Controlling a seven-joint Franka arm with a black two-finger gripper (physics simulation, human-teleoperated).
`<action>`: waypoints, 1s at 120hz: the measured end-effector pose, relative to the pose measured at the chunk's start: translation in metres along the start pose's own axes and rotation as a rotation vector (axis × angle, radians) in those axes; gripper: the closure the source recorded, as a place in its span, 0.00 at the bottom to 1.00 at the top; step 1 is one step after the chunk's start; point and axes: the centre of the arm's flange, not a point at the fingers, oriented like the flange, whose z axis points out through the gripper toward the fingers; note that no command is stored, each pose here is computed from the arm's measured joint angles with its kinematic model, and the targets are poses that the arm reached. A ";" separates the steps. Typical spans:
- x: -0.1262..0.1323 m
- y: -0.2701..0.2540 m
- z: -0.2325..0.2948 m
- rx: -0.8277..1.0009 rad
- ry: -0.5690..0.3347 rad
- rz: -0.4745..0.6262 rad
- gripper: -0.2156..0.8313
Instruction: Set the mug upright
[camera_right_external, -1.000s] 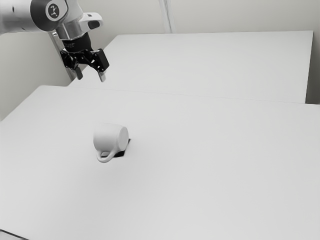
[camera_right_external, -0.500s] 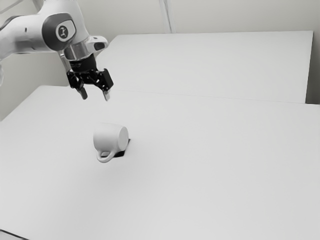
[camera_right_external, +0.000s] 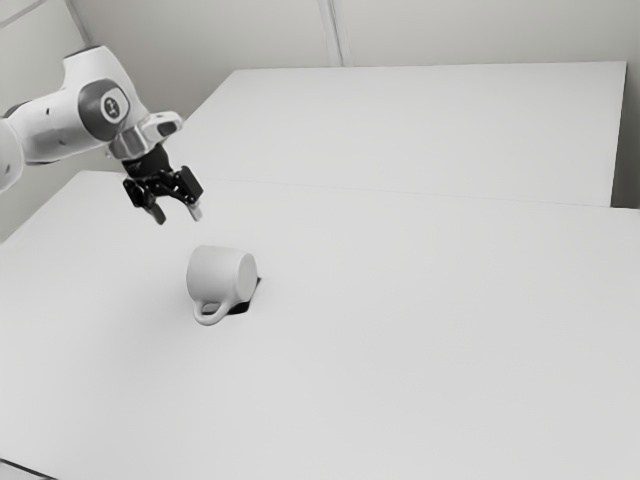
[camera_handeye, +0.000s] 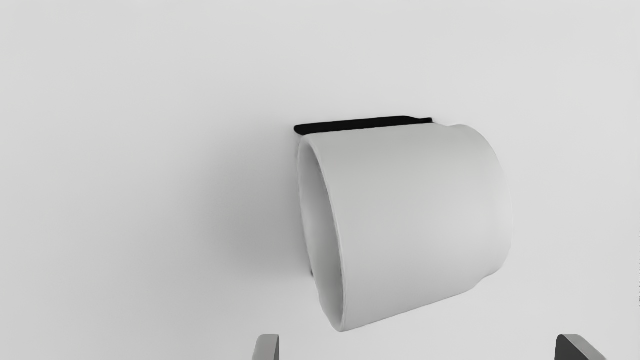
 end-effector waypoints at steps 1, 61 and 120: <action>0.000 -0.002 0.001 -0.005 0.002 0.002 0.21; -0.001 -0.096 0.080 -0.414 0.045 0.038 0.21; -0.011 -0.094 0.125 -0.713 0.043 0.152 0.25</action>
